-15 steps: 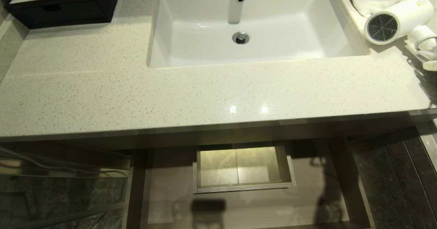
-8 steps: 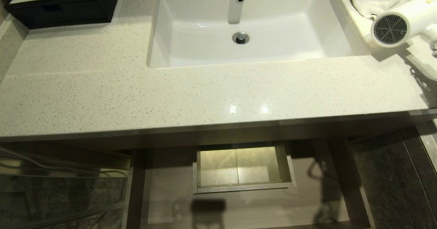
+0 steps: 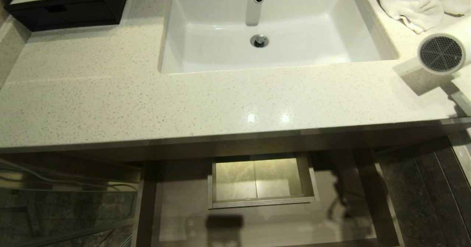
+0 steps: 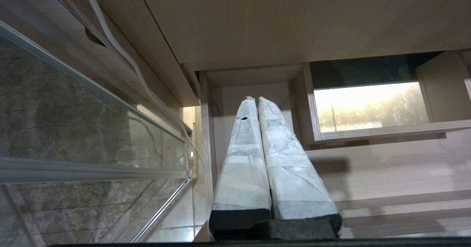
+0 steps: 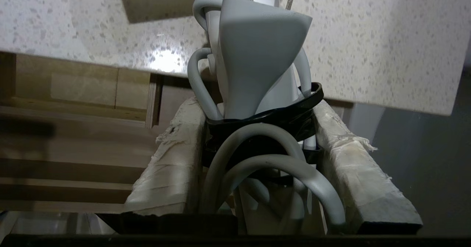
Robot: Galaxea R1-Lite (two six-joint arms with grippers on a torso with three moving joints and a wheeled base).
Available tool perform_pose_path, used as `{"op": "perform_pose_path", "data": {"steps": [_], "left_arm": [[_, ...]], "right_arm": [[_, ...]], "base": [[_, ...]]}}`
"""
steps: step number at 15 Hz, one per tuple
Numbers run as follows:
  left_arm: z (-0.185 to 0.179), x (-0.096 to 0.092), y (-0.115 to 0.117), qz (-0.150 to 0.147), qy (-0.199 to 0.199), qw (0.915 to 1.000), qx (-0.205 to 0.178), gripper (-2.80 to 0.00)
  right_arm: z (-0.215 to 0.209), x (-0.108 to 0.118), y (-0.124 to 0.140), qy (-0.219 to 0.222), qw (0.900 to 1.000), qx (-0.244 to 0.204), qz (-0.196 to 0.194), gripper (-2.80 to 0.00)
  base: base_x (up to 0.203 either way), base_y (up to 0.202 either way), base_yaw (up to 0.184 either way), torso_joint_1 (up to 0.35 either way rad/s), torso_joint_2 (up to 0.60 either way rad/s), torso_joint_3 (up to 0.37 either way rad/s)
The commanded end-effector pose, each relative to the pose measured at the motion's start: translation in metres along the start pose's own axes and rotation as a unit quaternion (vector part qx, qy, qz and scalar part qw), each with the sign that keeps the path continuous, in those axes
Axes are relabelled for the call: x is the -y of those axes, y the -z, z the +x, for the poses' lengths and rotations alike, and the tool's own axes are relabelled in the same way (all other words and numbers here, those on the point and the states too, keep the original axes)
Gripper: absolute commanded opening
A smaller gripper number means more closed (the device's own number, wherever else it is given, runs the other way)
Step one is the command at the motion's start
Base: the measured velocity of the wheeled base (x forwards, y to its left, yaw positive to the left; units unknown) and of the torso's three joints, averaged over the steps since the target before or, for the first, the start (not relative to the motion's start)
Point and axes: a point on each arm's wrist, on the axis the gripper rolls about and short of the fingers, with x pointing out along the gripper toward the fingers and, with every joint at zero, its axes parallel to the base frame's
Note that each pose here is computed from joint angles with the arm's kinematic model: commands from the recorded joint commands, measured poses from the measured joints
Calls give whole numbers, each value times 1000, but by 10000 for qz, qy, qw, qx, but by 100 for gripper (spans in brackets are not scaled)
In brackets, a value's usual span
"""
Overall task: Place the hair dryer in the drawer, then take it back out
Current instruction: Pick up the hairdryer, then put it into the drawer
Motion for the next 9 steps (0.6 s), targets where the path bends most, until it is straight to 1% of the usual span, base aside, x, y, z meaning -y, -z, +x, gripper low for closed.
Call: {"op": "perform_pose_path", "data": {"steps": [1,3,5,9], "left_arm": [[0,0,0,0,3,10000,-2,-280],[0,0,0,-4,8,10000,-6,-280],[0,0,0,4,8,10000,2,-280],[0,0,0,-1,7,10000,2,-280]], "right_arm": [[-34,-22,18,229,9997,60,-66,-280],[-43,-33,33,310,9995,-63,-39,-280],[-47,-38,41,308,9995,-93,-58,-280],[-45,-37,40,312,9995,-87,-62,-280]], "base": [[0,0,0,0,0,0],[0,0,0,0,0,0],[0,0,0,0,0,0],[0,0,0,0,0,0]]}}
